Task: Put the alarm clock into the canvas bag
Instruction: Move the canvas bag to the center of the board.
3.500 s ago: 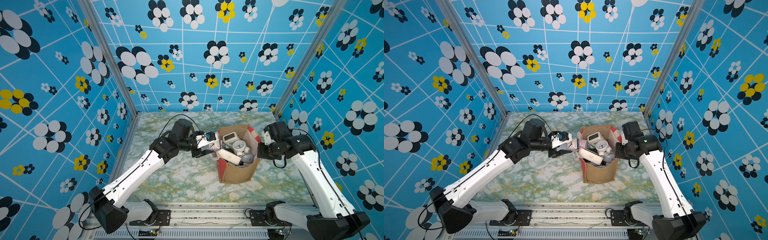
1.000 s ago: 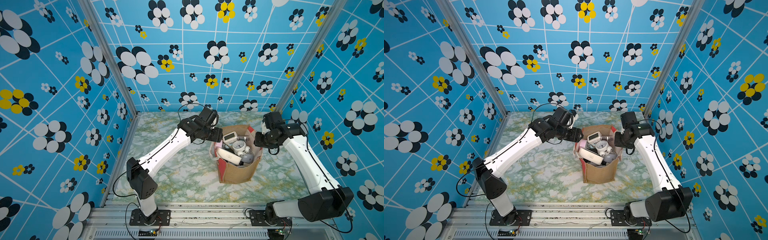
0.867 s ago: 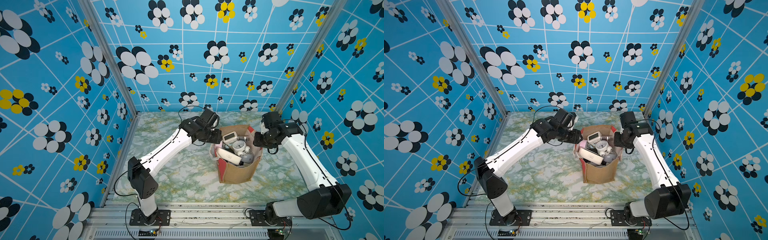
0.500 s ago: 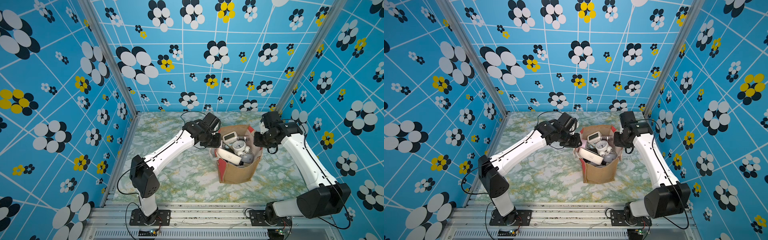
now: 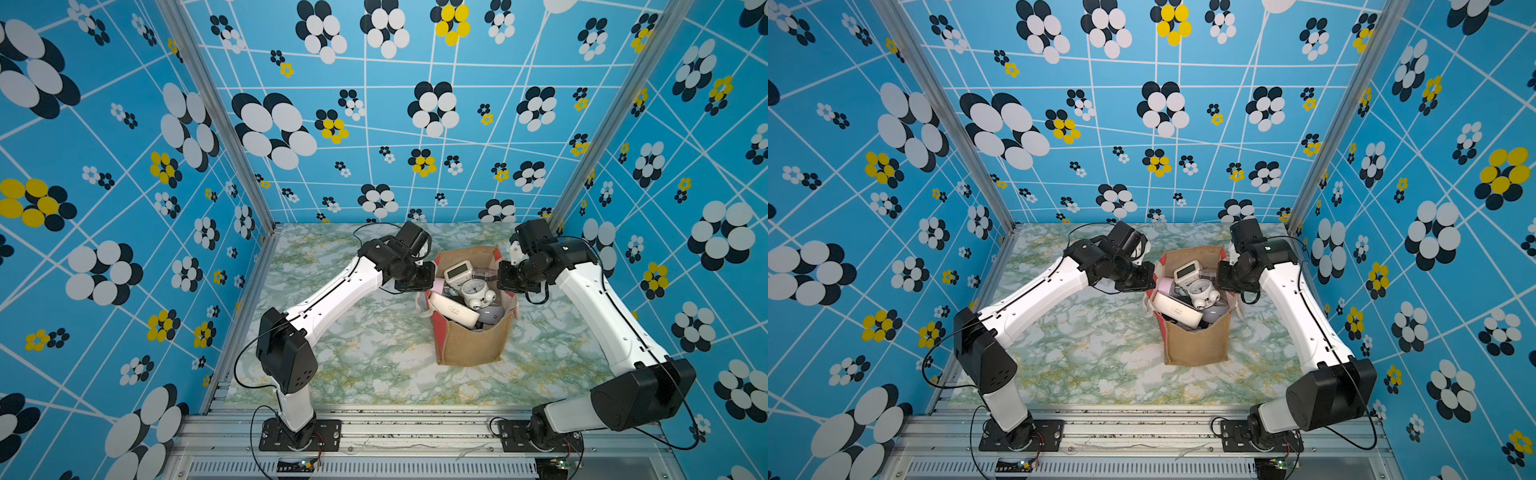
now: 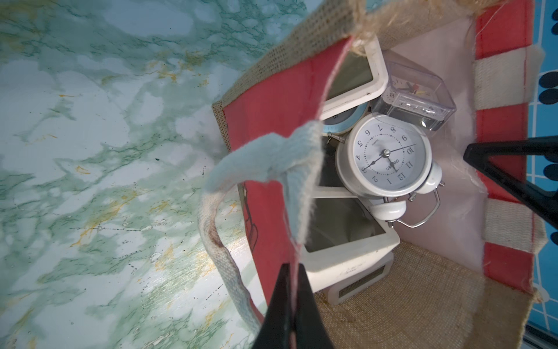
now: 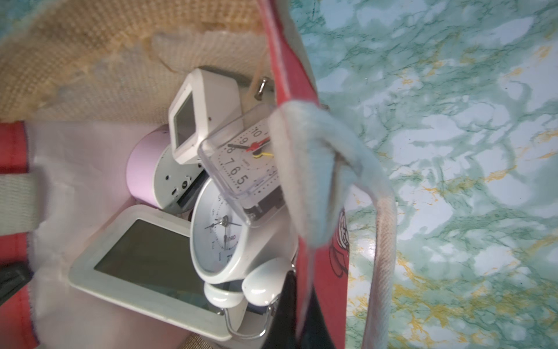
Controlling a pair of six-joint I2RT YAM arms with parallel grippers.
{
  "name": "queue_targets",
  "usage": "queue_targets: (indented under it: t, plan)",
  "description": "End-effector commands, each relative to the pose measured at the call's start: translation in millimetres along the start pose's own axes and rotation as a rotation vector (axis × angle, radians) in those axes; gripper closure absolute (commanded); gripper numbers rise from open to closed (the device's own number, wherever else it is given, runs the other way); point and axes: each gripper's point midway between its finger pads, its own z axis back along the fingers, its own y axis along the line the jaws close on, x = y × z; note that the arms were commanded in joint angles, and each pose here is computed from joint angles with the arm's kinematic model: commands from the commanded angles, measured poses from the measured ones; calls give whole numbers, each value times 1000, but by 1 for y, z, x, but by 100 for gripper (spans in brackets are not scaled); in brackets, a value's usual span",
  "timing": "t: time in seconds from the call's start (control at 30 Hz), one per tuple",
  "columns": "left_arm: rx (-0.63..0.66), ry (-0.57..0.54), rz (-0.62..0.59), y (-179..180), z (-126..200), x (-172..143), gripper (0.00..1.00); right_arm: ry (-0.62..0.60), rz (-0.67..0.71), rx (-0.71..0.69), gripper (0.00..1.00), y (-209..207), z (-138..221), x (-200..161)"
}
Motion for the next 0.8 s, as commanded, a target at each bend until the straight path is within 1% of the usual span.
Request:
queue_targets:
  t: [0.0,0.1,0.23,0.37,0.47,0.6,0.7,0.77]
  plan:
    - [-120,-183,-28,-21,59,44,100,-118,26,187,100,60,22,32]
    - [-120,-216,-23,-10,75,56,100,-149,48,227,100,88,24,44]
    - [-114,-247,-2,9,89,70,100,-173,70,261,100,117,23,57]
    - [-163,-261,6,14,96,88,100,-200,85,277,100,139,19,69]
    - [-195,-248,-13,9,91,97,100,-207,83,275,100,146,12,77]
    - [-236,-201,0,7,73,99,100,-211,83,255,100,149,-1,85]
    - [-238,-170,19,12,61,93,100,-218,83,229,100,146,-9,89]
    - [-201,-172,31,22,57,89,100,-216,85,218,100,145,-11,90]
